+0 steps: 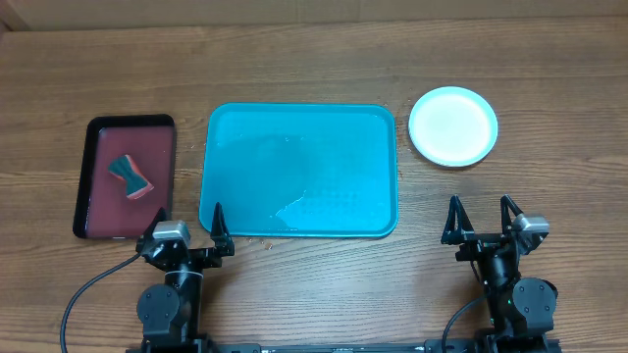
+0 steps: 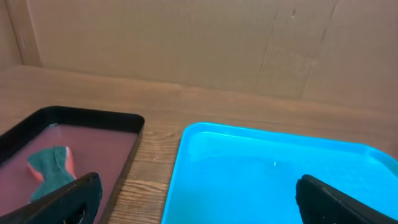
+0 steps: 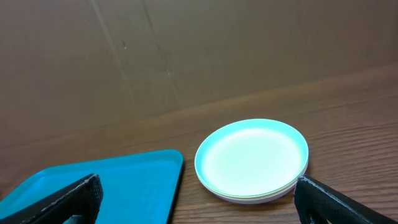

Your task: Clean dirty plates on tray and stack at the side

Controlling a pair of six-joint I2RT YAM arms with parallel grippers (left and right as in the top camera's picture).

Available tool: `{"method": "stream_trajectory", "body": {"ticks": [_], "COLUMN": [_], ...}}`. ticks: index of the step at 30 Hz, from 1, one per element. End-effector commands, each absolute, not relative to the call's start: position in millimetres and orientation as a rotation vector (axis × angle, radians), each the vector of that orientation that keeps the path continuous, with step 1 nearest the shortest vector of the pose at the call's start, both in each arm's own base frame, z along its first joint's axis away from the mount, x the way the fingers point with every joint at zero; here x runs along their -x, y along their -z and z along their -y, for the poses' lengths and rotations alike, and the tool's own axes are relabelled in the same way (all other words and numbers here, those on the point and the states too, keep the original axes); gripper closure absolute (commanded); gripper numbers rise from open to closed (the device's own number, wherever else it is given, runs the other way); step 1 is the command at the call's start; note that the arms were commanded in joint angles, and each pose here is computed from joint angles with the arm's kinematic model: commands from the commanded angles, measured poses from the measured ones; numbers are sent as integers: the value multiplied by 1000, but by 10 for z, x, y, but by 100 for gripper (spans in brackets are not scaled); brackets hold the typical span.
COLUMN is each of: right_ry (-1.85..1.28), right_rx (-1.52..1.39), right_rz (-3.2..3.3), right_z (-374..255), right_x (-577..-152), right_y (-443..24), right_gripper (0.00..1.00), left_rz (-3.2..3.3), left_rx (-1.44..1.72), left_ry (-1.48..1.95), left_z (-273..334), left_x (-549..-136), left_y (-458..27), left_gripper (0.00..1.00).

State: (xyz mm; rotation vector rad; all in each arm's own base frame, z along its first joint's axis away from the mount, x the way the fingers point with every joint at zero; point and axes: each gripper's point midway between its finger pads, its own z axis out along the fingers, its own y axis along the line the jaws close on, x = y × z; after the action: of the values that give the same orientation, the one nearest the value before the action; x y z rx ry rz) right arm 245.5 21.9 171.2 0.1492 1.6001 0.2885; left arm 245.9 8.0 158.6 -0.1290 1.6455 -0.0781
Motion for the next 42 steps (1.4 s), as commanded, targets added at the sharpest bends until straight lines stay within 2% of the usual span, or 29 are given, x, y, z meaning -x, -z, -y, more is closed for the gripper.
{"method": "stream_trajectory", "body": {"ticks": [1,42], "right_ry": [-282,-282], "right_rx": [-145,-145], "right_rz": [-1594,-1594], "right_z": [-217,-217], "right_x": [-2456,-2456], "right_y": [-1699,-1699], "right_gripper": [0,0], "left_rz": [-1645,-1647], "left_rx": [87,35], "left_ry": [58,3], "left_z": [-55,-62], "left_x": [-2460,-2460], "left_y": [-1559,-1560], "left_gripper": [0,0]}}
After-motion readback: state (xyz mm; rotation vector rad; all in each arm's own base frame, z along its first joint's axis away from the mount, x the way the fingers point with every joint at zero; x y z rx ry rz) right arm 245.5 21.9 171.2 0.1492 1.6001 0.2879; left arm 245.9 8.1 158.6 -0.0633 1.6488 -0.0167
